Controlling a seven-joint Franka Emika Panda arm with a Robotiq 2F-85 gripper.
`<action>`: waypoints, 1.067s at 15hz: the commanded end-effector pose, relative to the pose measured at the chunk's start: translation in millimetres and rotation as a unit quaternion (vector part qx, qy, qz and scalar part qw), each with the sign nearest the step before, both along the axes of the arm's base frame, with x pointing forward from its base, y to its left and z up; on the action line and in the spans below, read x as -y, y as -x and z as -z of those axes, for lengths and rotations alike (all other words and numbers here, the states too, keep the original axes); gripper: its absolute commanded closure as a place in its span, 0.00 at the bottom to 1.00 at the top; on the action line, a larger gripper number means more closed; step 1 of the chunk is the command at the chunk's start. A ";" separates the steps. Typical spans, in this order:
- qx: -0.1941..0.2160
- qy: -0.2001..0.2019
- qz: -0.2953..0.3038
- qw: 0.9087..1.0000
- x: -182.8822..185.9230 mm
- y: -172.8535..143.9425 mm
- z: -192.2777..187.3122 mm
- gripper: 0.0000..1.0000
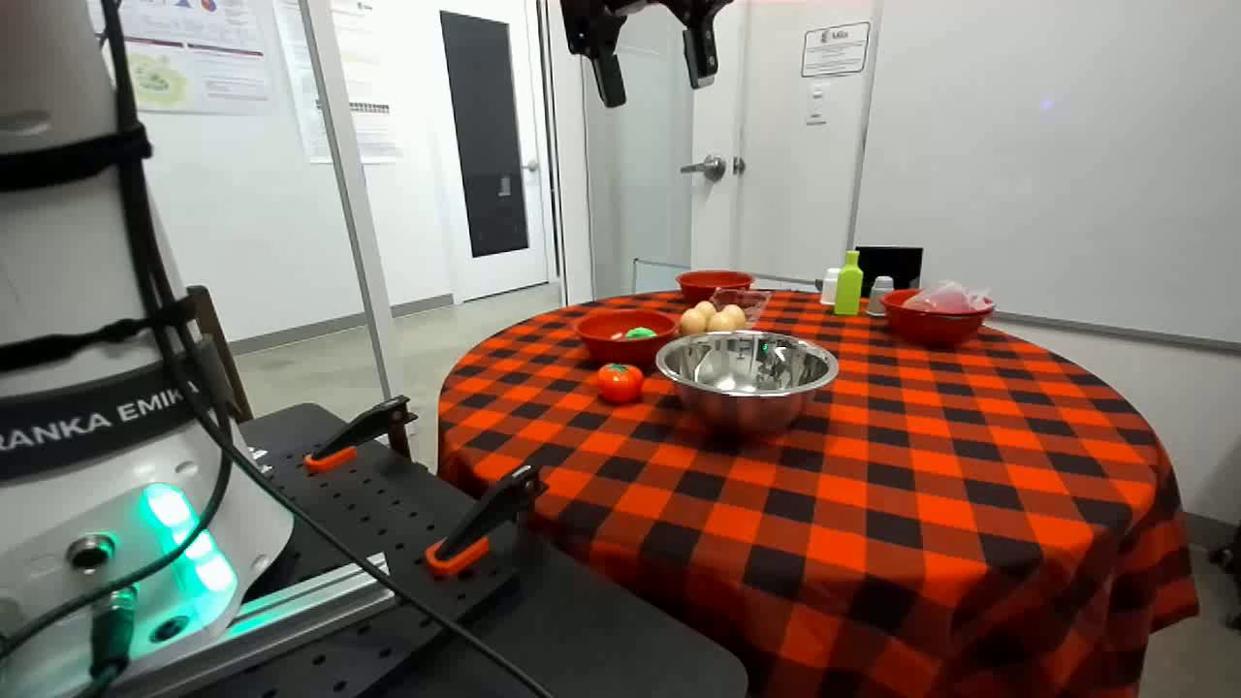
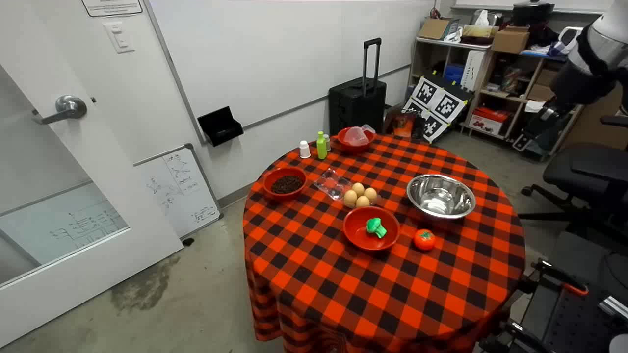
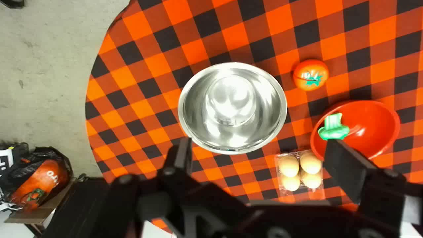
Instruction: Put the tomato toy in the silver bowl then put the broccoli toy on the table
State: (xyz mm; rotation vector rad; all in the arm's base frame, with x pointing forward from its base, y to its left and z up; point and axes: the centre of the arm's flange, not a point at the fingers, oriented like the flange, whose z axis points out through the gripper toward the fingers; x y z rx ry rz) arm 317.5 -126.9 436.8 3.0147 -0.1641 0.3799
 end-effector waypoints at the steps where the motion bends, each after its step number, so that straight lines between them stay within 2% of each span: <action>1: -0.001 0.000 0.000 1.000 -0.1 0.1 0.9 0.00; 7: -0.004 0.001 0.000 1.000 -0.8 -2.6 3.8 0.00; 10: -0.009 0.002 -0.019 1.000 -9.1 -9.3 13.3 0.00; 16: -0.060 -0.007 -0.086 0.994 -57.4 -36.7 74.5 0.00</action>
